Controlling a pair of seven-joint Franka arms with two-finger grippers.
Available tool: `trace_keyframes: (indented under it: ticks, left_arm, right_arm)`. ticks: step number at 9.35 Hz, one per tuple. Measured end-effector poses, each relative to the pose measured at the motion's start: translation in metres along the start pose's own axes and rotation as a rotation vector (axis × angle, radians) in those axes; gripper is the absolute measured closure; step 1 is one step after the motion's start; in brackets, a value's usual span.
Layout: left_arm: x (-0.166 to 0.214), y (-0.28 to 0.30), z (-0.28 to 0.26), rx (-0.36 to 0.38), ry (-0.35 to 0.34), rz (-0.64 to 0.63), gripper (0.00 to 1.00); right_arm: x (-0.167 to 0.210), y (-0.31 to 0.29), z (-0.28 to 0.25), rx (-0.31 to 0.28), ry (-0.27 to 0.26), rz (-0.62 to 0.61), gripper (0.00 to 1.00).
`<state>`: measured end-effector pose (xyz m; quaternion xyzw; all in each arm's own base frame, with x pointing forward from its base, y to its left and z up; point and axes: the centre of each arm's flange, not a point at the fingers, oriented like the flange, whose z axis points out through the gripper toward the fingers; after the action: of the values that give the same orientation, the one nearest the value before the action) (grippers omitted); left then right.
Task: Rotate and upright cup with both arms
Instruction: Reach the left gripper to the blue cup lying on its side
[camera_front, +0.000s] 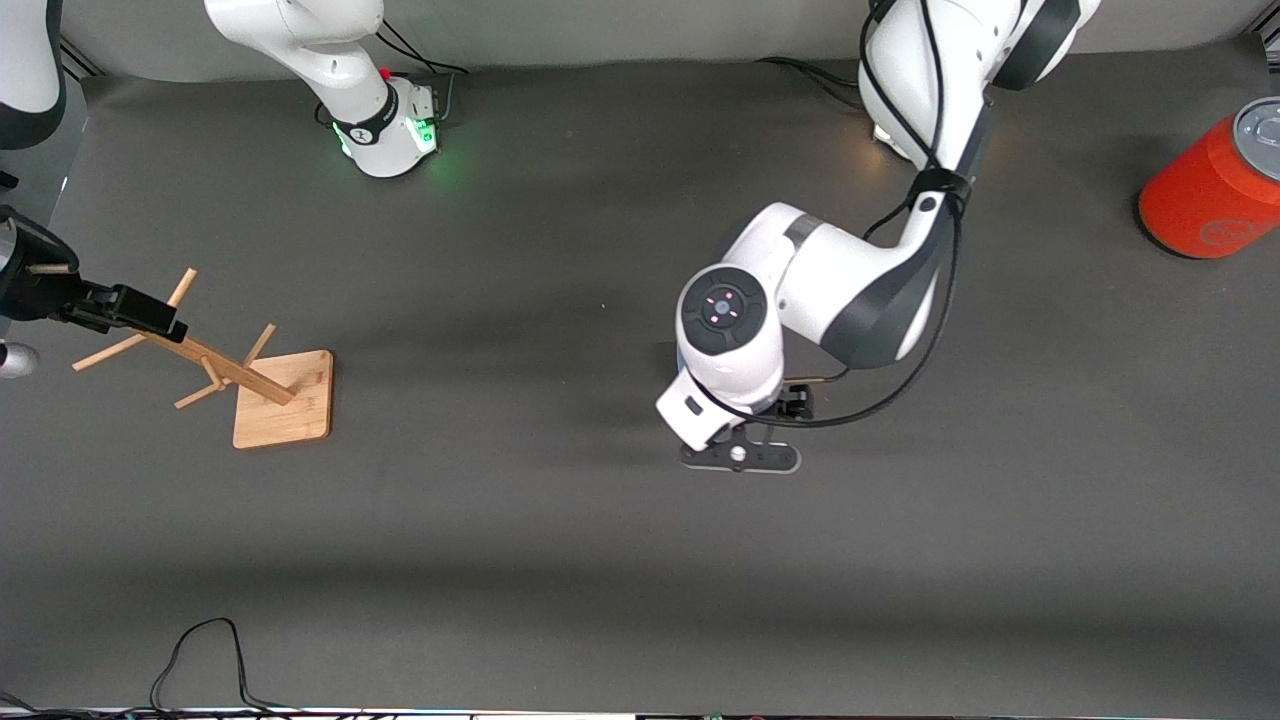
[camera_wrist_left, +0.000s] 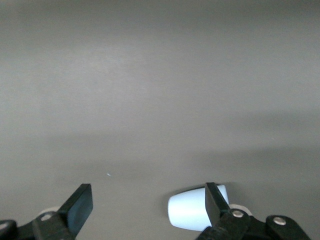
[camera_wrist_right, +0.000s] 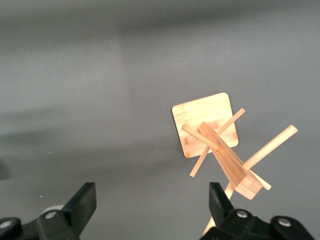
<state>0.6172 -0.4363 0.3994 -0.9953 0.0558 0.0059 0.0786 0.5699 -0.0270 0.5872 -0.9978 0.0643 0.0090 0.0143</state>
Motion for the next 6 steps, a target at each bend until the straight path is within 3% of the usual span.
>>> trace_keyframes:
  ticks: [6]
  left_arm:
    - [-0.04, 0.098, 0.061, 0.037, -0.003, 0.125, 0.0]
  right_arm:
    - [-0.001, 0.001, 0.0, 0.0, 0.008, -0.036, 0.0]
